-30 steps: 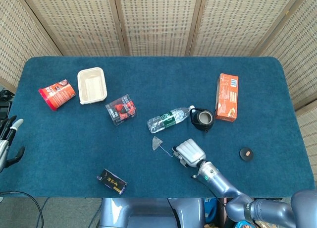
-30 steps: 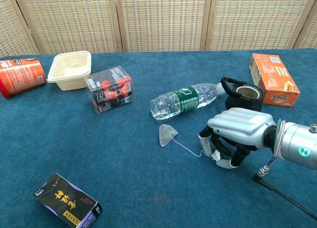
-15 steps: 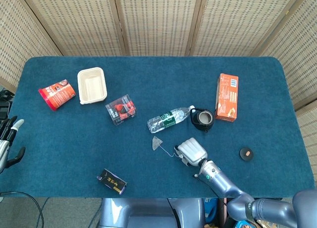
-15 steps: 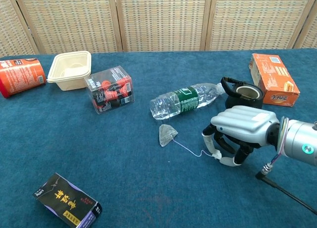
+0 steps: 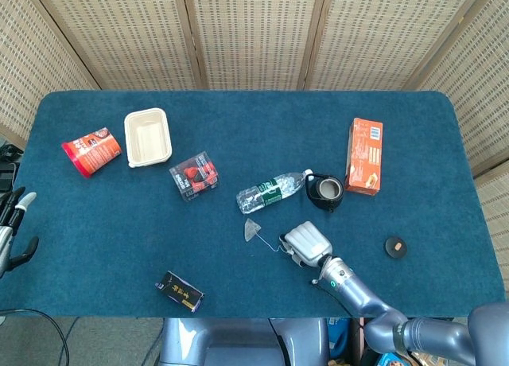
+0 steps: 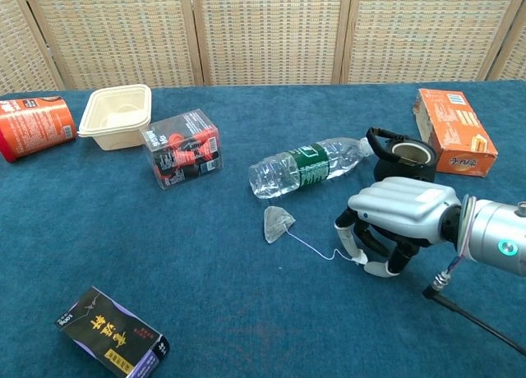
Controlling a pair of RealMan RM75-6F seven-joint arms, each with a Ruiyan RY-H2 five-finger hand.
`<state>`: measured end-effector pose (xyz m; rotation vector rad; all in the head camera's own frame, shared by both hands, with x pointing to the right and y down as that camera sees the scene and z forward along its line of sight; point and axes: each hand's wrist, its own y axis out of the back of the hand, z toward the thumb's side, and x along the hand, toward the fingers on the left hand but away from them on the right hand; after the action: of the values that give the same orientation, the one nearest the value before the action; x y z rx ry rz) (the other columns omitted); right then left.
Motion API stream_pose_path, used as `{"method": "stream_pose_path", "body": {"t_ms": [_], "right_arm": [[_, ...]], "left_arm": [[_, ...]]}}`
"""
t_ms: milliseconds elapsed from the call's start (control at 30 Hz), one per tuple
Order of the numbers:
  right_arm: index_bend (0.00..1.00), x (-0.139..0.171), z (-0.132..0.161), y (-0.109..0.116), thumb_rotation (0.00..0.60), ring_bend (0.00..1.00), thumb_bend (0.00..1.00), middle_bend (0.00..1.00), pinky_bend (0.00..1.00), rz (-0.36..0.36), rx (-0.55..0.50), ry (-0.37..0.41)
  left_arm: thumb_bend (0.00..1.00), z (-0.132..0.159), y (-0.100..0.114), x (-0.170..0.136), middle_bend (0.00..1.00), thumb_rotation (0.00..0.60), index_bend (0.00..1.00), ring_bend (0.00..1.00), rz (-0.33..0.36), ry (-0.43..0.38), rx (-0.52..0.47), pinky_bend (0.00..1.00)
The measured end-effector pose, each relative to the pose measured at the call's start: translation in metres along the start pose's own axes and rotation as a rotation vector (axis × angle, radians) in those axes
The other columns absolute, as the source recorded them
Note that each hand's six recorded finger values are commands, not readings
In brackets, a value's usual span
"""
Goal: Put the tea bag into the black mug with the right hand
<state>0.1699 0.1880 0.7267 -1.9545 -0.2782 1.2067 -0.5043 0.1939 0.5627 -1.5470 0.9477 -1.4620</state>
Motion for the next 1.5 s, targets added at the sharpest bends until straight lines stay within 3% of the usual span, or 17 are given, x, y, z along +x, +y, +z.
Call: {"method": "stream_pose_path", "body": {"t_ms": [433, 1000, 1500], "right_arm": [[0.61, -0.002, 0.001, 0.003, 0.600, 0.79, 0.55, 0.80, 0.98, -0.015, -0.014, -0.002], [0.61, -0.003, -0.003, 0.004, 0.600, 0.80, 0.70, 0.81, 0.98, -0.037, -0.038, -0.021], [0.61, 0.001, -0.007, 0.013, 0.600, 0.80, 0.72, 0.81, 0.98, -0.071, -0.058, -0.030]], "left_arm": [[0.44, -0.001, -0.001, 0.000, 0.00, 0.600, 0.00, 0.00, -0.005, 0.002, 0.000, 0.00], [0.44, -0.002, -0.002, 0.000, 0.00, 0.600, 0.00, 0.00, -0.008, 0.005, -0.001, 0.00], [0.44, 0.000, -0.002, 0.001, 0.00, 0.600, 0.00, 0.00, -0.007, 0.000, -0.002, 0.00]]}}
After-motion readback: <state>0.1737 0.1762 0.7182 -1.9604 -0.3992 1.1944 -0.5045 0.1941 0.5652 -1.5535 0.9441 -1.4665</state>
